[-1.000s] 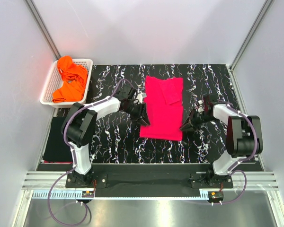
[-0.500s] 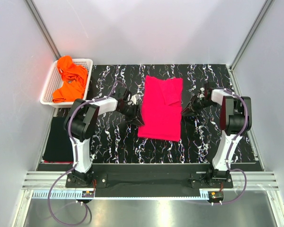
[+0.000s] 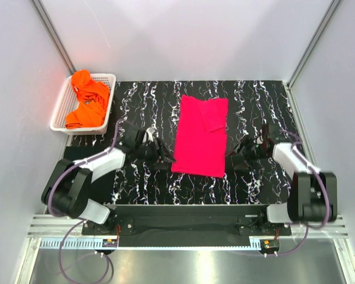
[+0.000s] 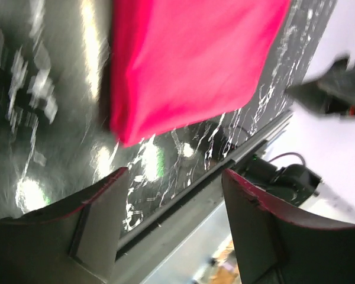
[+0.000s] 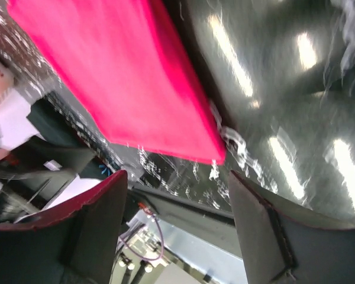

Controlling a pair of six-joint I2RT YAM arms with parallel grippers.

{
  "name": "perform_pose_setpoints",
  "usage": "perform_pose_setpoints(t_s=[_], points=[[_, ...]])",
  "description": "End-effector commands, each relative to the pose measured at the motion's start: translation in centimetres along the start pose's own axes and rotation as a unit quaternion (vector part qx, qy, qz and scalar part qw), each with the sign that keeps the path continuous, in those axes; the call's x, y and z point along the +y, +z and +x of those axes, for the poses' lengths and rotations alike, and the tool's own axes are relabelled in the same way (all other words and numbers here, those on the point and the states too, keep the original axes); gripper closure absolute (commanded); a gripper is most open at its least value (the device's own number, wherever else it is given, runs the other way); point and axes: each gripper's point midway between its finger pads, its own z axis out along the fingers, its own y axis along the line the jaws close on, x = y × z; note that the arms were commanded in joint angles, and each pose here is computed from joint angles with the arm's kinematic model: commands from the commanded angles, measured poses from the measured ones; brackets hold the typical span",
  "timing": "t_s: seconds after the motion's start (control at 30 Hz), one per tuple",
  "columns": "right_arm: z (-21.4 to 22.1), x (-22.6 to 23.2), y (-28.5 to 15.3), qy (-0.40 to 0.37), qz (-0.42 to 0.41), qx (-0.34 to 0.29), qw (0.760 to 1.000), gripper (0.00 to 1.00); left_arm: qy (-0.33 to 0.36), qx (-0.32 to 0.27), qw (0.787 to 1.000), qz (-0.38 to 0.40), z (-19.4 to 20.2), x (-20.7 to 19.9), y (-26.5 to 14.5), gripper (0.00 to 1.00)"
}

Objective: Fold and stack the t-shirts
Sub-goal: Fold the tshirt

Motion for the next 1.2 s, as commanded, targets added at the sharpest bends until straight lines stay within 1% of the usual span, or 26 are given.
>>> perform_pose_setpoints(t_s=[0.0,0.03,0.07,0.1,0.13,0.17,0.2,0.23,0.3,0.37,0.4,0.47,0.53,0.67,0.83,1.0,1.17], points=[[2.2,0.7,0.1,0.031,-0.018,-0.04,0.999,0.21,-0.097,-0.054,0.993,0.039,0.6,0.1,0.6,0.32],[2.2,0.8,-0.1,0.055,-0.019,-0.067,0.996,0.2,-0.126,-0.056,0.989,0.044,0.9,0.1,0.7,0.32],[3.2,1.3,0.4,0.054,-0.028,-0.066,0.996,0.2,-0.128,-0.067,0.988,0.055,0.8,-0.2,0.8,0.32],[4.4,-0.3,1.3,0.079,-0.016,-0.058,0.995,0.2,-0.142,-0.067,0.986,0.05,1.3,0.6,1.0,0.32],[4.8,-0.3,1.5,0.12,-0.02,-0.067,0.99,0.2,-0.163,-0.072,0.983,0.048,1.3,0.8,1.2,0.32],[5.6,-0.3,2.0,0.125,-0.024,-0.062,0.99,0.21,-0.171,-0.074,0.981,0.045,1.5,1.0,1.4,0.32],[6.4,-1.3,2.6,0.142,-0.015,-0.058,0.988,0.21,-0.178,-0.079,0.98,0.044,1.4,1.1,1.4,0.33],[6.4,-1.5,2.7,0.165,-0.012,-0.069,0.984,0.22,-0.195,-0.08,0.977,0.04,1.4,1.3,1.7,0.34],[7.2,-2.3,3.2,0.174,0.001,-0.071,0.982,0.23,-0.207,-0.084,0.974,0.029,1.4,1.5,2.1,0.34],[7.1,-2.6,3.3,0.207,0.002,-0.086,0.975,0.26,-0.223,-0.091,0.97,0.018,1.3,2.0,2.7,0.34],[7.3,-3.4,3.5,0.218,0.009,-0.089,0.972,0.29,-0.228,-0.094,0.969,0.018,1.2,2.0,2.8,0.34],[6.5,-3.7,3.5,0.249,0.001,-0.116,0.961,0.35,-0.247,-0.097,0.964,0.01,1.3,2.3,3.2,0.34],[6.0,-4.3,3.5,0.276,0.0,-0.137,0.951,0.37,-0.261,-0.104,0.96,0.002,1.2,2.7,3.5,0.34],[5.4,-4.3,3.6,0.289,0.002,-0.152,0.945,0.4,-0.286,-0.104,0.952,-0.019,1.5,3.6,4.1,0.36],[5.3,-3.7,4.7,0.279,0.02,-0.141,0.95,0.39,-0.314,-0.116,0.941,-0.037,1.5,5.1,4.4,0.41],[5.1,-3.7,5.0,0.286,0.024,-0.147,0.946,0.41,-0.319,-0.11,0.94,-0.049,1.7,5.7,5.0,0.46],[5.1,-5.1,5.1,0.304,0.036,-0.161,0.938,0.49,-0.32,-0.116,0.938,-0.063,1.6,6.4,5.2,0.51]])
